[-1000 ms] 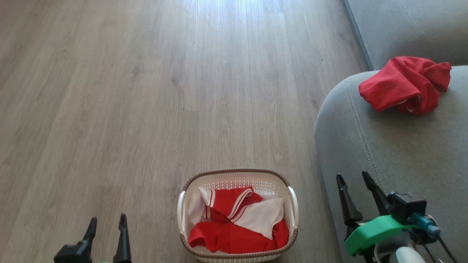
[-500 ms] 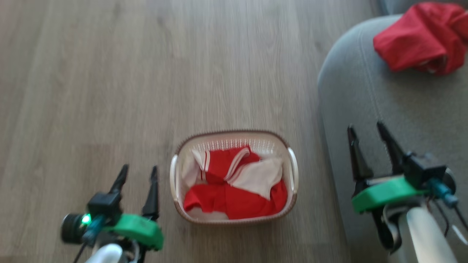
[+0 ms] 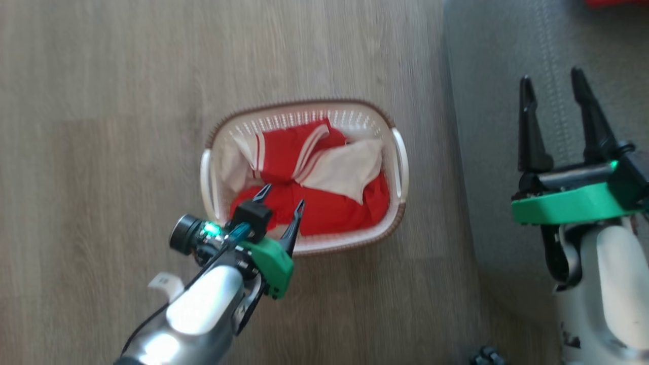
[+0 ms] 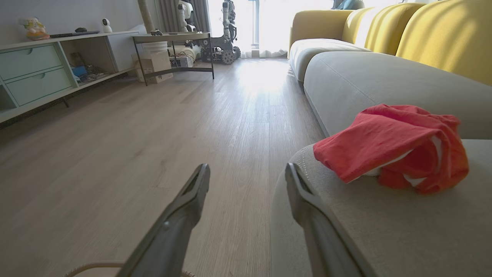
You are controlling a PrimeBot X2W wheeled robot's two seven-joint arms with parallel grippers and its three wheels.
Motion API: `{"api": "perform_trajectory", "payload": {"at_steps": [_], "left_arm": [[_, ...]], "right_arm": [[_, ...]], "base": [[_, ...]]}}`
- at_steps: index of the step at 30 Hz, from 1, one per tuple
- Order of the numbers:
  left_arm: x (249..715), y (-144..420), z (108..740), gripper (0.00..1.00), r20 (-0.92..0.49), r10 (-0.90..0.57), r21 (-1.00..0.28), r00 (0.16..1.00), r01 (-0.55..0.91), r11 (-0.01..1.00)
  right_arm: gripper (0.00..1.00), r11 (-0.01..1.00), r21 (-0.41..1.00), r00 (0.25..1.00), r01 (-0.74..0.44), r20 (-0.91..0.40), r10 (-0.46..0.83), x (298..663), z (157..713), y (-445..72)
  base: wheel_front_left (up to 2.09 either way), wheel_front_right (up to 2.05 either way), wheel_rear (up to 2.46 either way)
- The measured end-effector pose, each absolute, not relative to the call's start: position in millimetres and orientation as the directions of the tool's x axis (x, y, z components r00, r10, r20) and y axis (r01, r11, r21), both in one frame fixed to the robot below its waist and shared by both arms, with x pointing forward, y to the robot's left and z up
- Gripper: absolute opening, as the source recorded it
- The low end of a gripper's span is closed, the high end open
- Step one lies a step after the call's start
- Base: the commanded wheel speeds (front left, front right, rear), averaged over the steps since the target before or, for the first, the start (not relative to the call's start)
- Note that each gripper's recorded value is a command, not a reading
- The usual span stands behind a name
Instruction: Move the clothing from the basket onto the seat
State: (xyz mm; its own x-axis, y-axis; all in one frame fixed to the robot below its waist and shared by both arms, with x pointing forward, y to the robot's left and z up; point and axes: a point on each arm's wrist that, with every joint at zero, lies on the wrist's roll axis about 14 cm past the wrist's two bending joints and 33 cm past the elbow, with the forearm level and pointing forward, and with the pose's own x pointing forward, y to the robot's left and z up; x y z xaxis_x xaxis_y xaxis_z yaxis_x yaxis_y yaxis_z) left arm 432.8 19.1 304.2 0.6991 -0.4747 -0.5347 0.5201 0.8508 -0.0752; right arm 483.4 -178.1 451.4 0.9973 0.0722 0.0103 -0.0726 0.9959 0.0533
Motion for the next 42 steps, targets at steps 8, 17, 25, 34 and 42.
{"api": "perform_trajectory", "payload": {"at_steps": [8,17,25,34,42], "left_arm": [[438.9,9.5,229.8,1.00,-0.682,-0.489,-0.053,0.544,0.629,0.775],[456.6,20.8,168.1,1.00,-0.766,-0.440,0.051,0.468,0.728,0.684],[475.7,21.9,137.9,1.00,-0.785,-0.402,0.138,0.471,0.767,0.627],[483.3,22.9,123.9,1.00,-0.813,-0.345,0.200,0.469,0.782,0.591],[500.1,22.2,121.9,1.00,-0.807,-0.307,0.268,0.504,0.777,0.569]], "right_arm": [[1.00,0.997,0.030,0.998,-0.065,0.006,0.065,509.5,427.5,-183.4],[1.00,0.994,0.045,0.994,-0.096,-0.045,0.098,518.9,386.5,-174.2],[1.00,0.993,0.061,0.992,-0.097,-0.075,0.101,520.8,367.4,-175.5],[1.00,0.994,0.062,0.992,-0.090,-0.079,0.095,520.2,364.3,-179.6],[1.00,0.994,0.063,0.993,-0.090,-0.065,0.094,523.2,367.3,-181.0]], "base": [[0.00,0.00,0.00],[0.00,0.00,0.00],[0.00,0.00,0.00],[0.00,0.00,0.00],[0.00,0.00,0.00]]}}
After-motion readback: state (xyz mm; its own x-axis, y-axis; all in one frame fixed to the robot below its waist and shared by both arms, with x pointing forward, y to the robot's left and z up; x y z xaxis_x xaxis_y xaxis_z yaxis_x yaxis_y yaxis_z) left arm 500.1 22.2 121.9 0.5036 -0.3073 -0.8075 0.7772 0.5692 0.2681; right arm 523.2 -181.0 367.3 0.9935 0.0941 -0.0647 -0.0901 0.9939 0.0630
